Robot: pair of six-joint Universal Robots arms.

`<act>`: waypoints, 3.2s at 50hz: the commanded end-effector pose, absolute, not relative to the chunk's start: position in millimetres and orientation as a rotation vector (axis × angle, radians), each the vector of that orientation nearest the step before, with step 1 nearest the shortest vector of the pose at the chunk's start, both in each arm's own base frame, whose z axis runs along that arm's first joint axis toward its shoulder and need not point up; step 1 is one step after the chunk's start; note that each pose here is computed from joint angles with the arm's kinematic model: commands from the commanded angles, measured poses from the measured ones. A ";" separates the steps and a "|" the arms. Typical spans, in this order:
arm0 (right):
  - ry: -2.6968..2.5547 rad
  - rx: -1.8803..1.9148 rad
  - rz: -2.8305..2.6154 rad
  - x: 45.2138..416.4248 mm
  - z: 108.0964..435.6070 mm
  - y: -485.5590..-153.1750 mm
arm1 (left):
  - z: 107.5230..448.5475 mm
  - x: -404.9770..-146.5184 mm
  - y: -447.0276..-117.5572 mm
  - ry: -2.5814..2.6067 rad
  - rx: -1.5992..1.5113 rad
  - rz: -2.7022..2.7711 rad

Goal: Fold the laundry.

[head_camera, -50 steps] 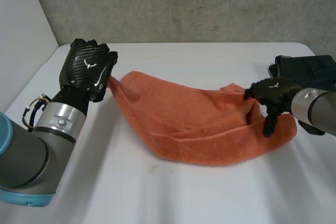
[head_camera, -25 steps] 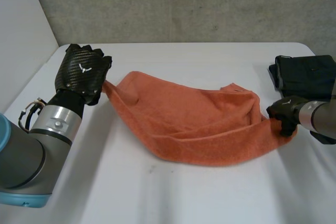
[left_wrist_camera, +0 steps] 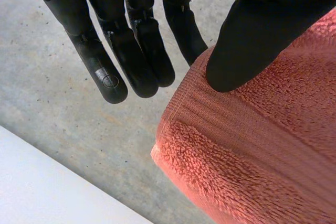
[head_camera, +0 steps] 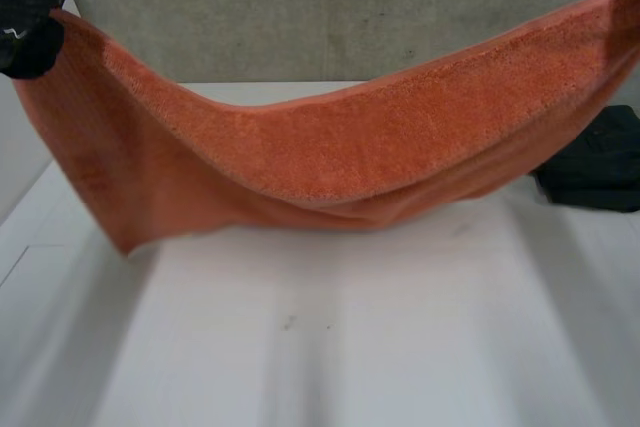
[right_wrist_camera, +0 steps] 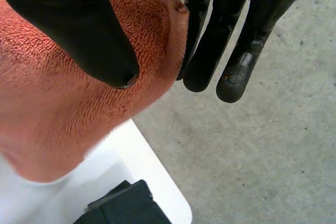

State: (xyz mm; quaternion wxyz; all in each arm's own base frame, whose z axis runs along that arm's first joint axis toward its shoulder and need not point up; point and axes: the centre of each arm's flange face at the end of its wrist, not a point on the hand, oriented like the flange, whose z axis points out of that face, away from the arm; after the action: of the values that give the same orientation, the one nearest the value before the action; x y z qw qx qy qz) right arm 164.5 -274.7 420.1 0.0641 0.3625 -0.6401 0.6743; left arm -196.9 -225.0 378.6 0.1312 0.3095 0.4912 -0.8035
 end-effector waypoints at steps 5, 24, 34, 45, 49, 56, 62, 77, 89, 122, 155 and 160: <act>-2.091 1.218 1.790 177.0 352.0 -317.7 | 303.6 -201.7 -298.3 1.756 1.039 -2.117; -1.245 0.586 2.634 240.8 387.6 -440.4 | 347.7 -233.4 -440.2 1.207 0.730 -2.407; -1.000 0.441 2.821 238.9 426.9 -437.3 | 420.3 -226.5 -424.2 0.845 0.385 -2.704; -1.520 0.673 2.596 247.6 334.3 -452.2 | 306.6 -226.3 -424.7 1.298 0.561 -2.592; -1.783 0.826 2.430 252.3 274.0 -451.3 | 245.6 -228.2 -421.3 1.497 0.659 -2.484; -2.057 1.082 2.040 250.4 176.6 -434.7 | 159.9 -225.8 -408.1 1.771 0.775 -2.262; -2.145 1.214 1.803 240.9 164.6 -413.0 | 115.2 -217.5 -376.7 1.852 0.981 -1.976; -2.299 1.672 0.944 170.9 202.2 -262.0 | 152.9 -156.3 -235.5 2.175 1.282 -1.278; -2.317 1.562 1.039 164.0 192.1 -270.6 | 171.4 -170.0 -246.3 2.084 1.446 -1.349; -1.813 1.002 1.683 227.9 140.1 -458.9 | 123.3 -258.6 -456.2 1.530 1.043 -2.008; -2.489 0.910 1.645 170.1 153.9 -342.5 | 187.0 -249.7 -321.3 1.805 0.785 -2.363; -2.473 0.911 1.677 167.3 139.0 -347.4 | 179.6 -250.4 -314.7 1.869 0.774 -2.366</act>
State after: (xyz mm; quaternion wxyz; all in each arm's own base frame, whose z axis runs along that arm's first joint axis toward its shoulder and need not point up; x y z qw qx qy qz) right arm 171.9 -342.4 156.3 0.0100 0.2931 -0.7949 0.5311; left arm -249.9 -322.4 187.5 0.0382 0.2578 0.5842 -0.7686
